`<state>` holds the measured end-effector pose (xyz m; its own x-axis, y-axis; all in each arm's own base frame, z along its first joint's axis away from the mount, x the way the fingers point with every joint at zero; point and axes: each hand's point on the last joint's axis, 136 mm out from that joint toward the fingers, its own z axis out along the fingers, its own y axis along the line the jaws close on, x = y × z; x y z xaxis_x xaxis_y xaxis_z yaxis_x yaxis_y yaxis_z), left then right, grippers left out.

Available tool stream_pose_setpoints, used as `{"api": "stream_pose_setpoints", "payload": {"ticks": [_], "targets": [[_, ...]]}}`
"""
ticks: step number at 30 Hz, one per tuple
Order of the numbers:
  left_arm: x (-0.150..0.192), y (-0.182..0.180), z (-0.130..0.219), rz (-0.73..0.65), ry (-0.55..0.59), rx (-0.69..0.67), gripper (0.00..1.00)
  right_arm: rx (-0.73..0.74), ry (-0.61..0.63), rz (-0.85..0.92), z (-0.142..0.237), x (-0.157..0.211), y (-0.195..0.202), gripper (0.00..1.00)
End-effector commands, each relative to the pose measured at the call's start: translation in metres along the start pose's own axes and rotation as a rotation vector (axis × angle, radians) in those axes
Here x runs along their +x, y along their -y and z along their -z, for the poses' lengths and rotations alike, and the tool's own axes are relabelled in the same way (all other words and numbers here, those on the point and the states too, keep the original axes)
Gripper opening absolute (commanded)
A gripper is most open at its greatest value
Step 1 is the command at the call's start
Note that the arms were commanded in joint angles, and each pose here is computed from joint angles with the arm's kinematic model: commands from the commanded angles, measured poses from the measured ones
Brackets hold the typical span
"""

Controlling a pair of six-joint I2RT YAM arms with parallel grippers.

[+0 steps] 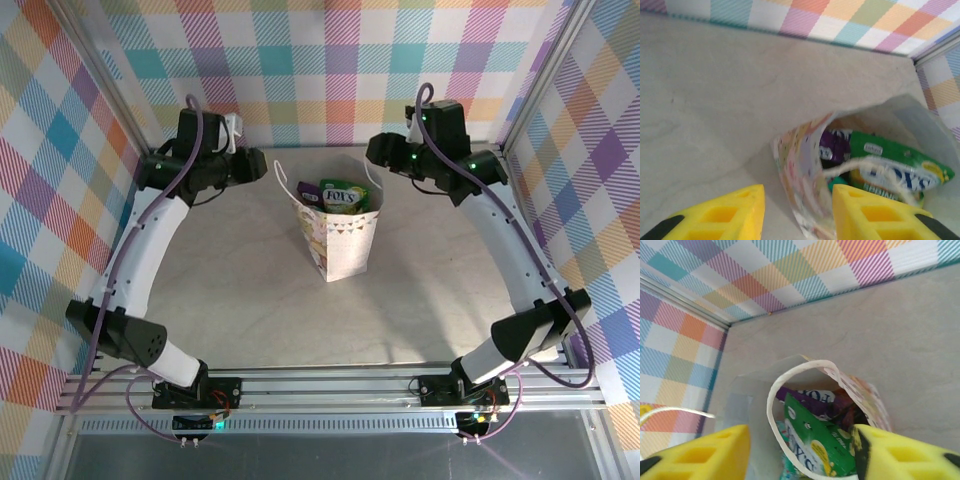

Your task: Place the snacks into the paper bag

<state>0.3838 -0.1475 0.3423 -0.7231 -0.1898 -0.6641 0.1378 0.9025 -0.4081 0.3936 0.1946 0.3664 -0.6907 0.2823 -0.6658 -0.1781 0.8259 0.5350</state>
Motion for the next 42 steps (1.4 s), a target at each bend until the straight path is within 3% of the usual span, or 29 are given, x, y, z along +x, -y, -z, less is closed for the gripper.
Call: {"api": "stream_pose_setpoints", "payload": {"ticks": [1, 8, 14, 23, 27, 29, 30, 36, 42], "targets": [[0.012, 0.011, 0.024, 0.035, 0.028, 0.048, 0.41, 0.073, 0.036, 0.025, 0.024, 0.002, 0.014, 0.67], [0.051, -0.027, 0.037, 0.045, 0.008, -0.126, 0.44, 0.217, 0.094, 0.036, 0.056, 0.025, 0.054, 0.85], [0.083, -0.066, 0.018, -0.028, -0.074, -0.278, 0.53, 0.417, 0.117, 0.003, 0.069, 0.046, 0.119, 1.00], [0.096, -0.135, -0.049, -0.036, -0.007, -0.405, 0.61, 0.542, 0.225, -0.103, 0.057, 0.069, 0.216, 0.99], [0.100, -0.170, -0.062, -0.099, 0.070, -0.486, 0.67, 0.646, 0.207, -0.125, 0.046, 0.089, 0.264, 0.99], [0.100, -0.183, -0.066, -0.141, 0.156, -0.515, 0.85, 0.684, 0.200, -0.095, 0.038, 0.101, 0.281, 0.99], [0.102, -0.188, -0.066, -0.159, 0.188, -0.528, 1.00, 0.696, 0.214, -0.086, 0.036, 0.104, 0.287, 0.99], [0.125, -0.234, -0.077, -0.149, 0.231, -0.652, 1.00, 0.722, 0.269, 0.013, 0.012, 0.120, 0.315, 0.99], [0.133, -0.242, -0.094, -0.136, 0.307, -0.621, 1.00, 0.676, 0.280, 0.115, -0.009, 0.124, 0.320, 0.99]]}}
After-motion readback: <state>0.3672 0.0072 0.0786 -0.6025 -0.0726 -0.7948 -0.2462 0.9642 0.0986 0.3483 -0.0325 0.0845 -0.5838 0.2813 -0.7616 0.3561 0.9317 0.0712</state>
